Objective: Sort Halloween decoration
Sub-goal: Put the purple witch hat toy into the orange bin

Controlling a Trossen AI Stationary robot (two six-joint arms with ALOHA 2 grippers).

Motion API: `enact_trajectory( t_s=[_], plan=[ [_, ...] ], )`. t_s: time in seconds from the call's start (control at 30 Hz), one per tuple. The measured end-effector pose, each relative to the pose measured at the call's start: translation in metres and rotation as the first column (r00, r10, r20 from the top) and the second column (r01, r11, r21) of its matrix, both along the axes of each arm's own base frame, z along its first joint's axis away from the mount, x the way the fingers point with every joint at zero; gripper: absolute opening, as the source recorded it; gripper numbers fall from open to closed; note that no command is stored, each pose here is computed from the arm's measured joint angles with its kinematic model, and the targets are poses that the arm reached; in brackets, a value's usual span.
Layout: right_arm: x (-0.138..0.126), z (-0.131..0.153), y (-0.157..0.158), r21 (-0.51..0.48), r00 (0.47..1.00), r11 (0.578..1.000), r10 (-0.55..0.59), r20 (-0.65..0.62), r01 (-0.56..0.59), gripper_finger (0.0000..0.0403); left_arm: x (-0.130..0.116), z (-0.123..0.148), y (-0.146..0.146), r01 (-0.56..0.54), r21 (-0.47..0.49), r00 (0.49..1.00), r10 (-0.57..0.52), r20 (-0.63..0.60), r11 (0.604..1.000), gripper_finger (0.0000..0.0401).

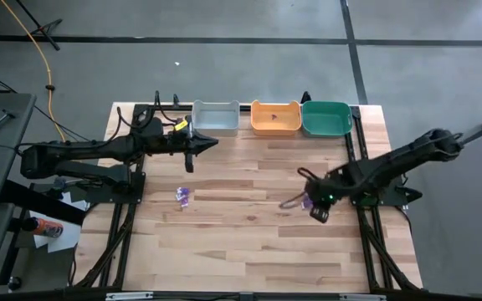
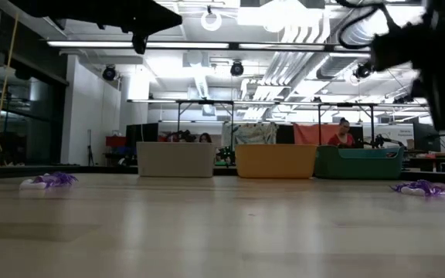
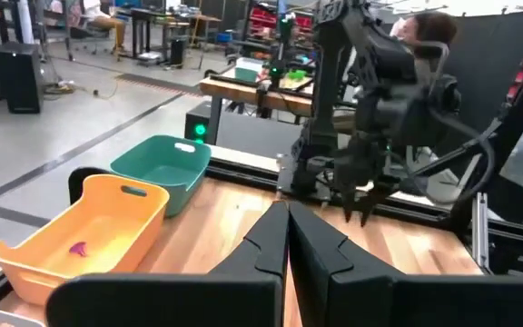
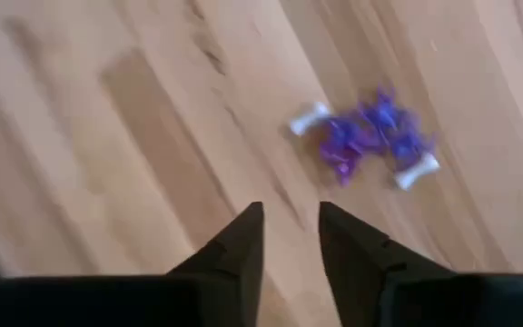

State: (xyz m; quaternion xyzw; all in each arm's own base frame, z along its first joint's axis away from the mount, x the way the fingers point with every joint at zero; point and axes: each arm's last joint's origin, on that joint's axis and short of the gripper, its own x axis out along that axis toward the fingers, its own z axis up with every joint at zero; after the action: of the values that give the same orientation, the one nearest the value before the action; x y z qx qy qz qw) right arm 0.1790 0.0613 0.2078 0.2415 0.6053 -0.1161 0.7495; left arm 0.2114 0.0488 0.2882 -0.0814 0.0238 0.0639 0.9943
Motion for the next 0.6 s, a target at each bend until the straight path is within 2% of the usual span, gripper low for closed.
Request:
enact_trajectory(
  t_s=[0.13, 0.23, 0.37, 0.6],
  plan=[
    [-0.012, -0.03, 0.004, 0.013, 0.997, 0.997, -0.07, -0.041, 0.071, 0.016, 0.0, 0.0, 0.0, -0.001, 0.0, 1.0, 0.001, 0.0, 1.0, 0.0],
    [-0.014, -0.04, 0.004, -0.008, 0.997, 0.997, -0.081, 0.003, 0.081, 0.0182, 0.0, 0.0, 0.0, -0.008, 0.0, 1.0, 0.008, 0.0, 1.0, 0.0],
    [-0.015, -0.047, 0.001, -0.062, 0.995, 0.994, -0.091, 0.041, 0.093, 0.019, 0.0, 0.0, 0.0, -0.011, 0.0, 1.0, 0.011, -0.004, 1.0, 0.0],
    [-0.021, -0.058, -0.002, -0.098, 0.994, 0.99, -0.102, 0.033, 0.105, 0.0184, 0.0, -0.001, 0.0, -0.011, -0.003, 1.0, 0.011, -0.012, 1.0, 0.0]
  ],
)
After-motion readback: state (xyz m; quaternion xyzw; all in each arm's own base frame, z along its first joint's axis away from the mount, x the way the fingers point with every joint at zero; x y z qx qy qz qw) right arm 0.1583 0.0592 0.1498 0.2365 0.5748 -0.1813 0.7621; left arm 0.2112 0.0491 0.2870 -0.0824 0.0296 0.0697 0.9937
